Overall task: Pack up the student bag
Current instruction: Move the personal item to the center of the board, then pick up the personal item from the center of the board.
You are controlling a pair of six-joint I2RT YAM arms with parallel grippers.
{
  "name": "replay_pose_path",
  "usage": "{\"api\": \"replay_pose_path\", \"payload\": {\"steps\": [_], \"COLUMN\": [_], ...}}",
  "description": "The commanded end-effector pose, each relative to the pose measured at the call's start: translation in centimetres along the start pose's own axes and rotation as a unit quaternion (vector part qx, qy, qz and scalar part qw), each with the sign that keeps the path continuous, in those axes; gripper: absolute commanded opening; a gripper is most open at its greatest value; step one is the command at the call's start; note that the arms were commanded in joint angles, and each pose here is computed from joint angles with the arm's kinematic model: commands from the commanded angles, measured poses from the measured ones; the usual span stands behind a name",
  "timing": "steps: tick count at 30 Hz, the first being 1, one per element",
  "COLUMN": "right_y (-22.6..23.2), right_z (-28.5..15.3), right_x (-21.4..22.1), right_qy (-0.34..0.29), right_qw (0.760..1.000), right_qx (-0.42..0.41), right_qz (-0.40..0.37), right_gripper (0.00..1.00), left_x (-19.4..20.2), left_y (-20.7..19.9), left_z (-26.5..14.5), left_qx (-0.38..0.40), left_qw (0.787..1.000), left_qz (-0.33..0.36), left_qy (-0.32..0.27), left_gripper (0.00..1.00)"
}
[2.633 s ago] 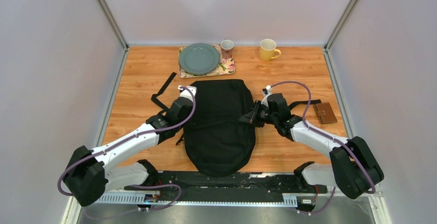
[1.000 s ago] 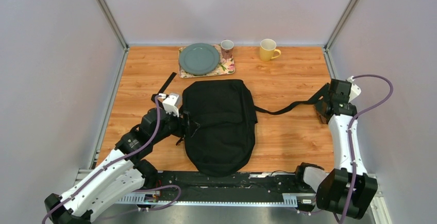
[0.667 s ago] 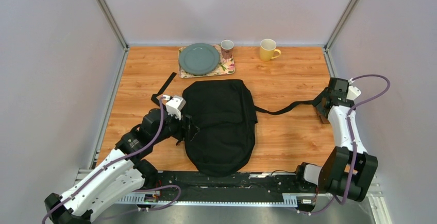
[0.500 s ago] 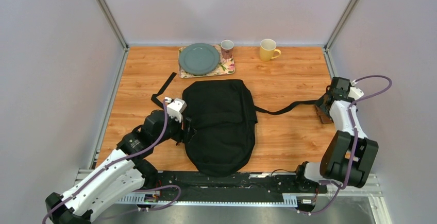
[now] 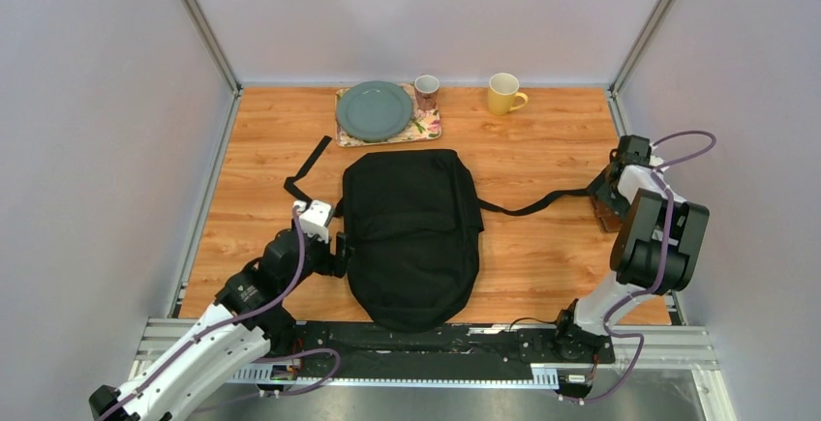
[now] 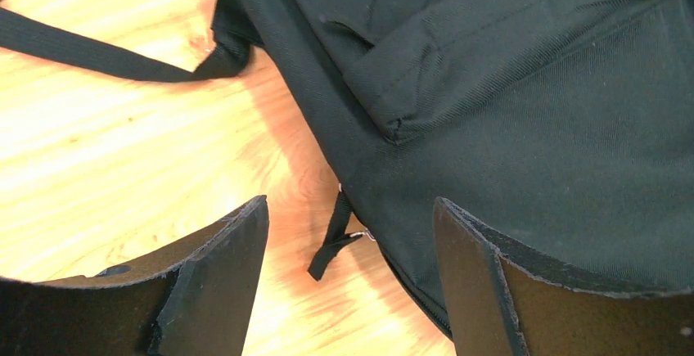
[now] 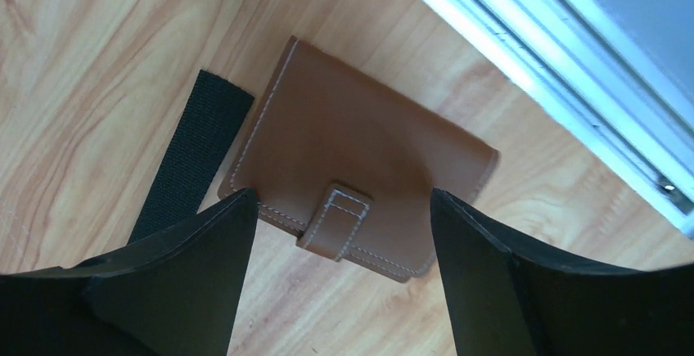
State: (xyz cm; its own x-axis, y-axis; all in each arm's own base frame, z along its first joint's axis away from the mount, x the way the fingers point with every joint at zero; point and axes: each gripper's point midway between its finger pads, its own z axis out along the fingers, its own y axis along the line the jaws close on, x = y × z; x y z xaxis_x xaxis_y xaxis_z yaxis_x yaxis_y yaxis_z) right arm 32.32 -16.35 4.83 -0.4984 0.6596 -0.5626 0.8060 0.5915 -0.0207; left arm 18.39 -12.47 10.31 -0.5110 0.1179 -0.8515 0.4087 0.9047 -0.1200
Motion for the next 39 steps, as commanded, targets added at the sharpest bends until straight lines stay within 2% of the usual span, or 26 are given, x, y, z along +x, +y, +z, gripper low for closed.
{"api": "replay_pose_path", "payload": {"steps": [1,6,10,11,16,20,21,23,27,28,30,33,39], "right_y": [1.7,2.2,2.5,3.8,3.9,4.7,5.8,6.0,6.3,5.6,5.5,6.1,5.4], "right_z": [1.4,0.8,-0.8,-1.6,-3.3,-6.7,-8.5,-9.8,-13.5,-13.9,-14.8,-15.0,-11.2], "right_x": [1.5,5.5,7.0,8.1,12.4,15.5,15.8,15.6,12.0,10.1,7.8,6.3,9.7], "right_qy": [0.053,0.109,0.13,0.154,0.195,0.191,0.173,0.156,0.081,0.035,-0.008,-0.039,0.047], "right_qw": [0.998,0.993,0.988,0.98,0.969,0.963,0.96,0.963,0.966,0.972,0.973,0.971,0.984], "right_qx": [-0.028,-0.054,-0.082,-0.127,-0.155,-0.186,-0.214,-0.215,-0.242,-0.229,-0.227,-0.234,-0.164], "right_qz": [-0.013,-0.013,-0.006,-0.004,-0.008,-0.037,-0.055,-0.051,-0.045,-0.036,-0.036,-0.043,-0.058], "right_gripper": [0.8,0.75,0.68,0.67,0.61,0.61,0.61,0.62,0.66,0.67,0.68,0.71,0.71], "left_x": [-2.1,-2.1,-2.0,-1.9,-1.7,-2.0,-2.0,-2.2,-2.3,-2.2,-2.3,-2.3,-2.3], "left_y": [1.1,1.4,1.5,1.4,1.4,1.3,1.3,1.4,1.3,1.3,1.3,1.3,1.1], "left_z": [-0.4,-0.6,-0.5,-0.5,-0.4,-0.6,-0.7,-0.8,-0.9,-0.9,-0.9,-0.9,-1.0], "left_qx": [-0.034,-0.039,-0.045,-0.042,-0.042,-0.04,-0.04,-0.041,-0.038,-0.038,-0.038,-0.037,-0.031], "left_qw": [0.998,0.998,0.998,0.998,0.999,0.998,0.998,0.998,0.998,0.998,0.998,0.998,0.998], "left_qz": [-0.018,-0.024,-0.02,-0.019,-0.014,-0.016,-0.016,-0.017,-0.019,-0.019,-0.019,-0.019,-0.019], "left_qy": [-0.047,-0.053,-0.047,-0.044,-0.029,-0.037,-0.039,-0.046,-0.052,-0.051,-0.051,-0.051,-0.05], "left_gripper": [0.81,0.81,0.81,0.81,0.82,0.82,0.82,0.82,0.82,0.82,0.82,0.82,0.82]}}
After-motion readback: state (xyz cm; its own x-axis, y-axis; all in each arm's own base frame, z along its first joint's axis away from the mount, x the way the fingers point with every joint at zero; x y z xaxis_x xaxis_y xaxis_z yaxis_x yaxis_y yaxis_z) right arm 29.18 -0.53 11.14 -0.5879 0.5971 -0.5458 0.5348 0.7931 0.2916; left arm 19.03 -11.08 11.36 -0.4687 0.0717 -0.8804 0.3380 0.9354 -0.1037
